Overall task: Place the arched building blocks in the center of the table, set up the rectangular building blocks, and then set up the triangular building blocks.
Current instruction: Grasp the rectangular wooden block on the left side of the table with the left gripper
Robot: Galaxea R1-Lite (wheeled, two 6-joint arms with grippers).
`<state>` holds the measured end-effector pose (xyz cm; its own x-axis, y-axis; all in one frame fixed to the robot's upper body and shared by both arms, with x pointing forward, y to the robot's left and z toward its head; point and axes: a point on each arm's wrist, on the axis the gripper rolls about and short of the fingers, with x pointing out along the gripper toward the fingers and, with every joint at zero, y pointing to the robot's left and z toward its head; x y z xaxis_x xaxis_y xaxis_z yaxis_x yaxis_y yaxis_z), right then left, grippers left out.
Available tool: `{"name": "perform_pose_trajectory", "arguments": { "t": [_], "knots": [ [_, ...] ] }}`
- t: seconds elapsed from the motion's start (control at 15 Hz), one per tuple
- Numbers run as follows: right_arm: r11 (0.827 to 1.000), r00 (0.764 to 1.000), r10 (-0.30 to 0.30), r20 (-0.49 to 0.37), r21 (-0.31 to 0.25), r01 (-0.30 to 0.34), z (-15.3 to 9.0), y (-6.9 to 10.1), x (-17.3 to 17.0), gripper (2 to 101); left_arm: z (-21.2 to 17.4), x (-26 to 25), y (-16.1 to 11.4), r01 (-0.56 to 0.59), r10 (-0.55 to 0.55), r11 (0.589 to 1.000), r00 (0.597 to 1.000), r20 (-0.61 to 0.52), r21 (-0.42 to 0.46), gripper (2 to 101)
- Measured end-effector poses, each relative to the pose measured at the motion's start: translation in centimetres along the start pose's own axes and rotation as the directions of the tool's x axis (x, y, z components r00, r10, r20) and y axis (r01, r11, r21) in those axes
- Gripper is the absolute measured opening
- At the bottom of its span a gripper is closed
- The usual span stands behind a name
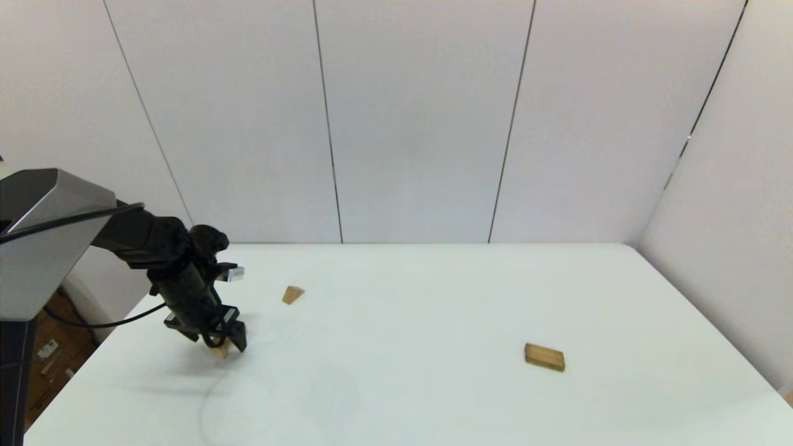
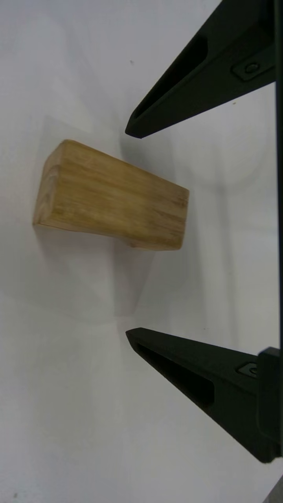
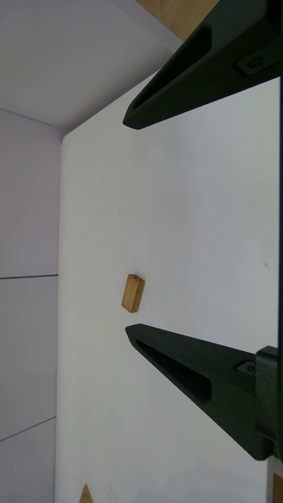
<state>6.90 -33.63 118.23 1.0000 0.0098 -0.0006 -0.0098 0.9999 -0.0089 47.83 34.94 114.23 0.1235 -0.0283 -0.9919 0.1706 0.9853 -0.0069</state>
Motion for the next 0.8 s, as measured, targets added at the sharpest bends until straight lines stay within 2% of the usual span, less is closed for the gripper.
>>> {"name": "perform_pose_trajectory", "arguments": {
  "t": [0.8],
  "knots": [
    [1.0, 1.0, 0.0, 0.0, 0.0, 0.0, 0.0, 0.0, 0.0, 98.0, 1.3, 0.2, 0.2, 0.014, -0.015, 0.999, 0.999, 0.031, 0.034, 97.8]
  ]
}}
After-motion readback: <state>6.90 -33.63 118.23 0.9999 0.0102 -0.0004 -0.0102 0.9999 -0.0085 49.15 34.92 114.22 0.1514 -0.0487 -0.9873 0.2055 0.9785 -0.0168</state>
